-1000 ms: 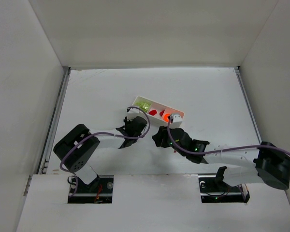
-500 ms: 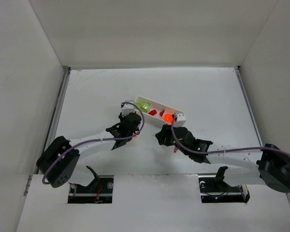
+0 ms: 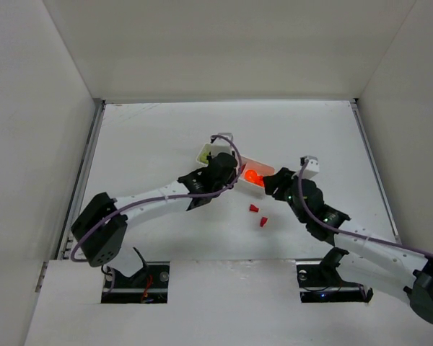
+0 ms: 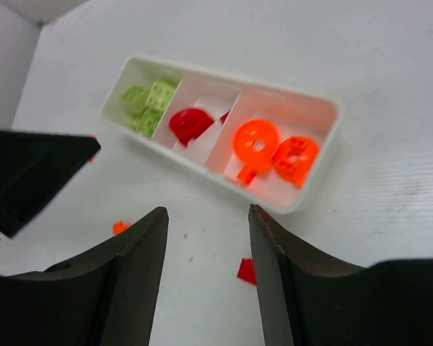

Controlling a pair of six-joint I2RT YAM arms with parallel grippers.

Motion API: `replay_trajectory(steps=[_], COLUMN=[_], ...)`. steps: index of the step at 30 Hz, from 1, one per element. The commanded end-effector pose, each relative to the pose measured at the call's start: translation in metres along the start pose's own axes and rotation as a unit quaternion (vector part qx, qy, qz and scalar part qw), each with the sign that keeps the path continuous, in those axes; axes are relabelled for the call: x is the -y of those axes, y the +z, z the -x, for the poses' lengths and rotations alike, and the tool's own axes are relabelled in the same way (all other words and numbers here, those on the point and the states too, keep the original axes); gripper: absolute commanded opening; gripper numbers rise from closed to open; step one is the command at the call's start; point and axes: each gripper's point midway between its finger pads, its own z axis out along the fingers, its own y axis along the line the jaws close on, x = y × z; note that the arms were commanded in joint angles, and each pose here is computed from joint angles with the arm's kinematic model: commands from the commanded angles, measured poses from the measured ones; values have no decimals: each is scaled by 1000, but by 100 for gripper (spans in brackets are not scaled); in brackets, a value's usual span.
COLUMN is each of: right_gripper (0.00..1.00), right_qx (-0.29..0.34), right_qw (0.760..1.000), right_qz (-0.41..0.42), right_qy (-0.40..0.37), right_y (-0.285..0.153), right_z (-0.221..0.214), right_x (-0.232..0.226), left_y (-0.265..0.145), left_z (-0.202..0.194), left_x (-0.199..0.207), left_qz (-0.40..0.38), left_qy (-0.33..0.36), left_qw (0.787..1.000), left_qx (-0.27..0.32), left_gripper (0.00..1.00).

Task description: Sort the legos into containers by color

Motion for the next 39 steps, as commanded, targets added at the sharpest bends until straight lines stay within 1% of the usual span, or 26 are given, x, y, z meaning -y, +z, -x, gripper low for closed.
replay_trajectory(steps=[1,8,13,15,16,18,21,23,24,26,28,29,31,33,35,36,39], right_gripper=[55,56,56,57,58,62,64,63,61,54,43,41,40,44,61,66,71], right_qx=[35,55,61,62,61,59,55,47,39,15,-22,-41,-76,-105,-122,-128,-142], right_qw=[998,995,995,995,995,995,995,996,996,998,999,999,997,994,991,990,987], right_qz=[-49,-67,-60,-60,-59,-60,-62,-59,-57,-45,-34,-26,-16,-16,-32,-41,-60], right_qy=[26,48,59,59,59,59,57,52,49,35,16,6,-18,-32,-38,-40,-45], right_y=[0,-4,-8,-9,-9,-8,-7,-7,-6,-6,-7,-7,-9,-10,-10,-9,-6], right_z=[22,29,29,28,28,27,24,20,15,2,-19,-30,-52,-72,-86,-92,-101], right_x=[32,60,61,62,61,62,62,59,57,47,35,27,15,7,9,12,16], left_y=[7,41,61,66,68,71,70,66,62,54,43,38,27,16,3,-2,-15], left_z=[6,-9,-19,-21,-20,-18,-13,-6,-2,11,23,27,31,31,25,22,12], left_x=[44,85,100,102,101,100,97,94,92,84,72,64,43,19,-13,-27,-62], left_qz=[-42,-64,-69,-67,-64,-62,-60,-61,-61,-61,-59,-57,-48,-37,-19,-10,12], left_qy=[7,24,29,32,33,31,28,24,23,16,7,3,-5,-13,-21,-25,-37], left_qw=[999,997,997,997,997,997,997,998,998,998,998,998,999,999,999,999,999], left_qx=[0,-19,-31,-34,-33,-32,-28,-20,-15,-2,13,18,25,29,30,32,36], left_gripper=[26,26,27,31,34,37,45,46,46,46,46,46,46,46,46,46,47])
